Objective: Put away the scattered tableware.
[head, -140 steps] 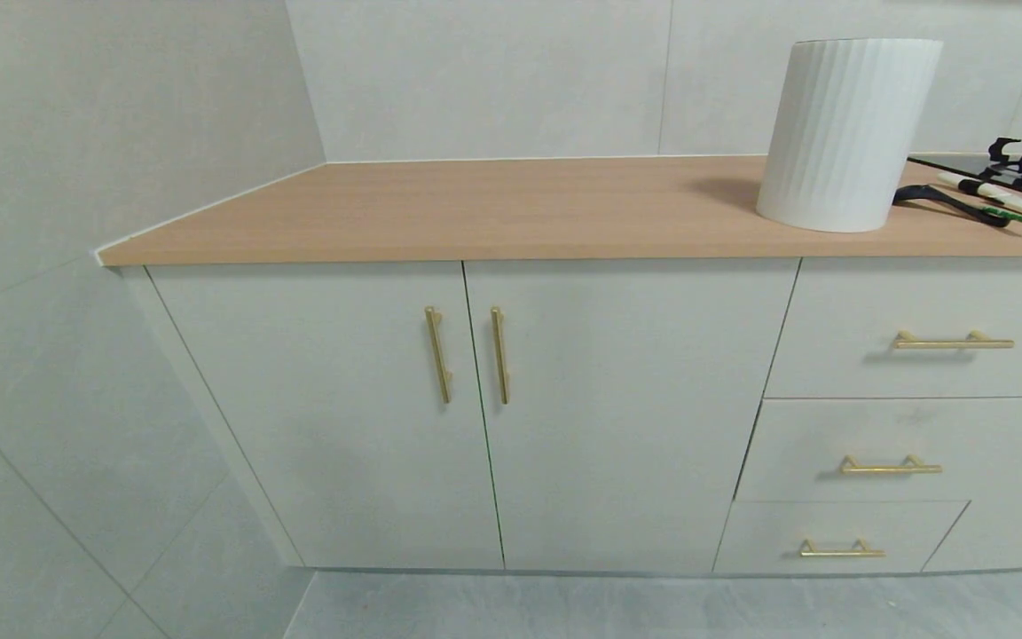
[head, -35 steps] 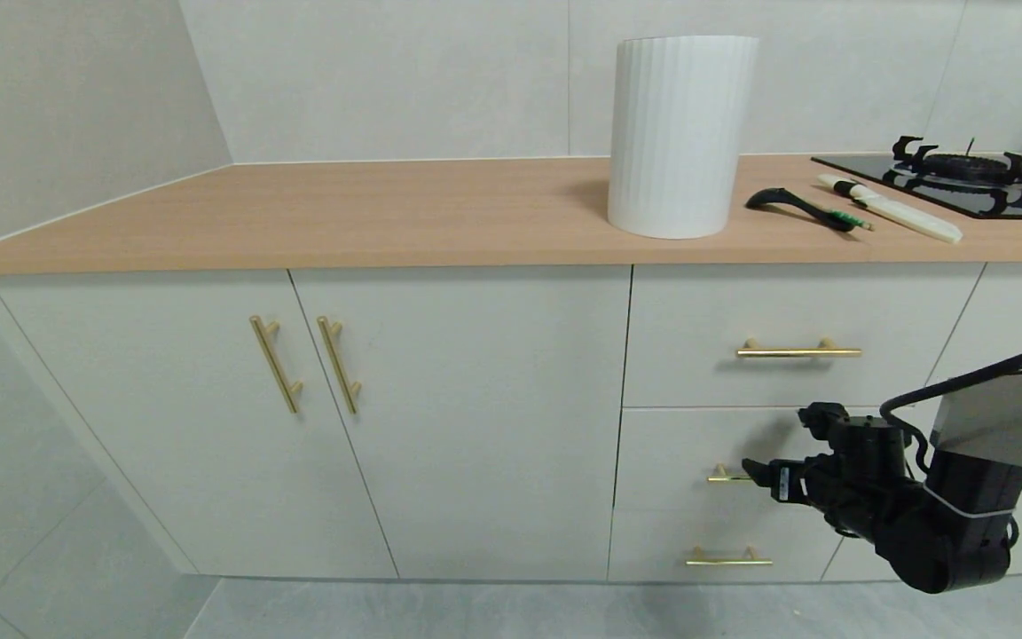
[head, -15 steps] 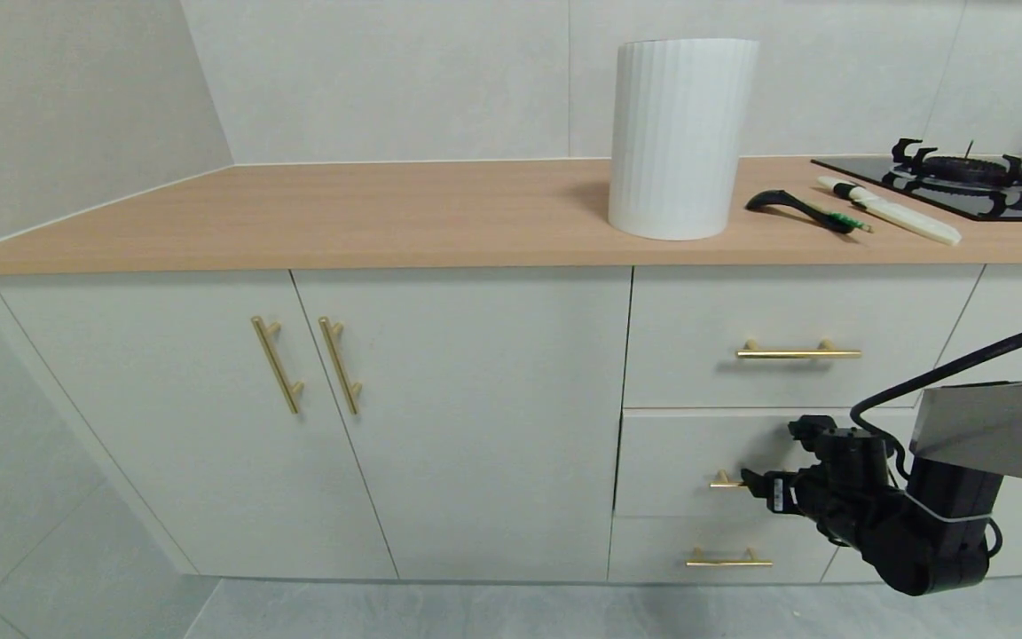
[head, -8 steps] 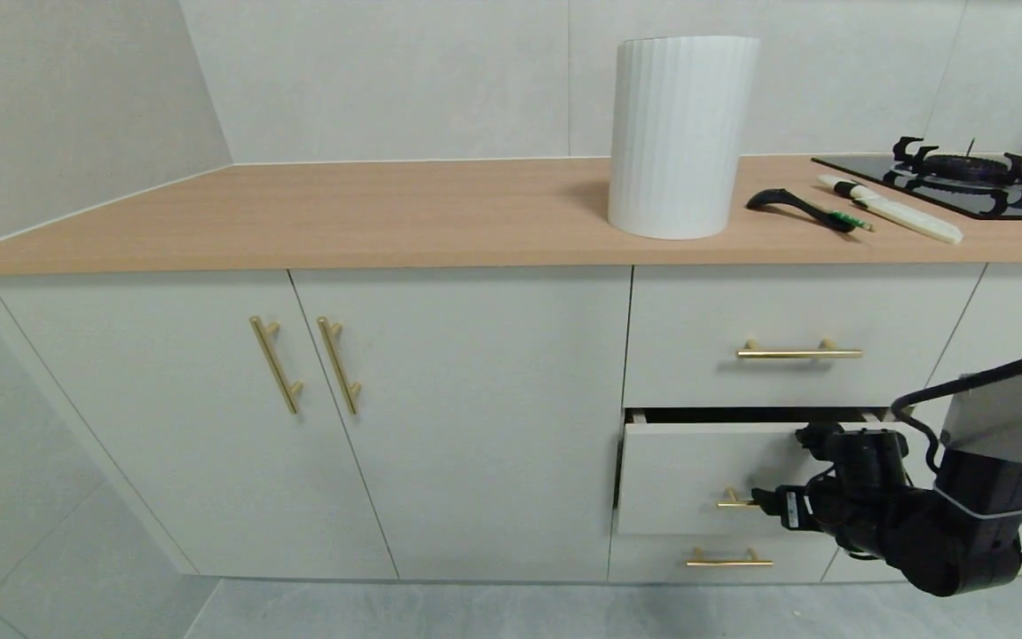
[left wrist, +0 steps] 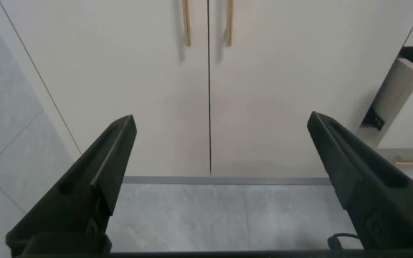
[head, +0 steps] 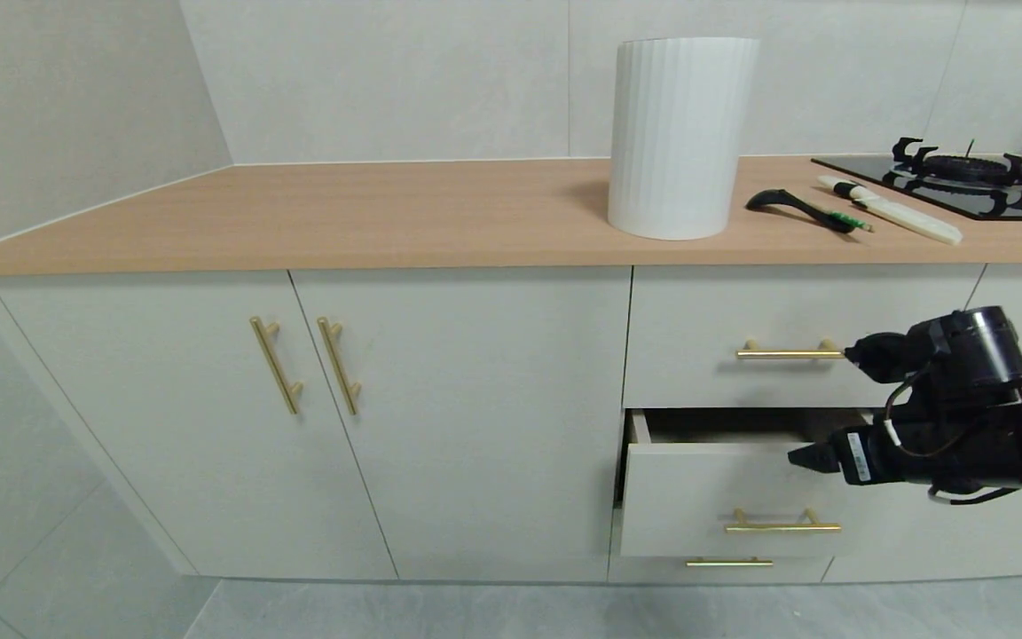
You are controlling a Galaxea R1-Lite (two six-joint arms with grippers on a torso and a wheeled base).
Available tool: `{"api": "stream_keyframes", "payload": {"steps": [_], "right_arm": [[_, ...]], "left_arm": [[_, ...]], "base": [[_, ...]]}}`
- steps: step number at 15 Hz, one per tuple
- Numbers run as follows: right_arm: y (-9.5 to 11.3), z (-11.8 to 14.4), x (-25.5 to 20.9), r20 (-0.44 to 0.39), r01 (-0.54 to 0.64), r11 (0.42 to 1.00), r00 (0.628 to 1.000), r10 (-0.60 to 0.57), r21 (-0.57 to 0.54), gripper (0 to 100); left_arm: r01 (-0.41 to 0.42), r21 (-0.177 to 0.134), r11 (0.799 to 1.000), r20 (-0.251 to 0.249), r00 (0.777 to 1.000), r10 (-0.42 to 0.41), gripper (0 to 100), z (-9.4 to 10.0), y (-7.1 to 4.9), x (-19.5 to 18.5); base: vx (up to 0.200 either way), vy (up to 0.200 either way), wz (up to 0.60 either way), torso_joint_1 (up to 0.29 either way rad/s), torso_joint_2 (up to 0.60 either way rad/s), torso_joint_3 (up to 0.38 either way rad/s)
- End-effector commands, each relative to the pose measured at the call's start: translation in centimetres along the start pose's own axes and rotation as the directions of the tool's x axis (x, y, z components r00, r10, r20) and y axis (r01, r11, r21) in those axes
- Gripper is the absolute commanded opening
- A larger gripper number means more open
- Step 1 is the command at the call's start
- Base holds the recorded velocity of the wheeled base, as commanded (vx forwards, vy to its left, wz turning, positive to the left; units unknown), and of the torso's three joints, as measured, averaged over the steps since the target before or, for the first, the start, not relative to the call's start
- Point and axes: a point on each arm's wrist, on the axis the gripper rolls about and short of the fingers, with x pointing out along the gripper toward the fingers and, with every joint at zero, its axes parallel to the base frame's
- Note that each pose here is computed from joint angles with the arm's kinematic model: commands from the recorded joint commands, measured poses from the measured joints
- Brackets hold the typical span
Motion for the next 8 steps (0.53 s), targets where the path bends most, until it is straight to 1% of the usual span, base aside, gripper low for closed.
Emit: {"api": "stream_keyframes", "payload": {"steps": [1,2,3,6,8], "right_arm": [[0.4,2.1,-2.0,0.097,-0.025,1.0,0.995,0.025,-0.007,100],[0.4,2.1,-1.5,0.086,-0.026,1.0,0.996,0.026,-0.006,100],[0.5,2.0,0.0,0.062,-0.025,1.0,0.998,0.025,-0.001,100],[0.6,1.8,2.4,0.07,-0.018,1.0,0.997,0.018,0.001,100],[0.7,1.4,4.0,0.048,-0.006,1.0,0.999,0.006,0.004,100]], "left_arm": [[-0.001,0.0,1.0,0.0,1.0,0.001,100,0.0,0.0,0.0],[-0.001,0.0,1.0,-0.002,1.0,0.001,100,0.0,0.0,0.0],[-0.001,0.0,1.0,-0.002,1.0,0.001,100,0.0,0.0,0.0],[-0.001,0.0,1.0,0.0,1.0,0.001,100,0.0,0.0,0.0],[0.0,0.0,1.0,-0.002,1.0,0.0,100,0.0,0.0,0.0]], "base": [[0.0,0.0,0.0,0.0,0.0,0.0],[0.0,0.0,0.0,0.0,0.0,0.0],[0.0,0.0,0.0,0.0,0.0,0.0],[0.0,0.0,0.0,0.0,0.0,0.0],[0.0,0.0,0.0,0.0,0.0,0.0]]}}
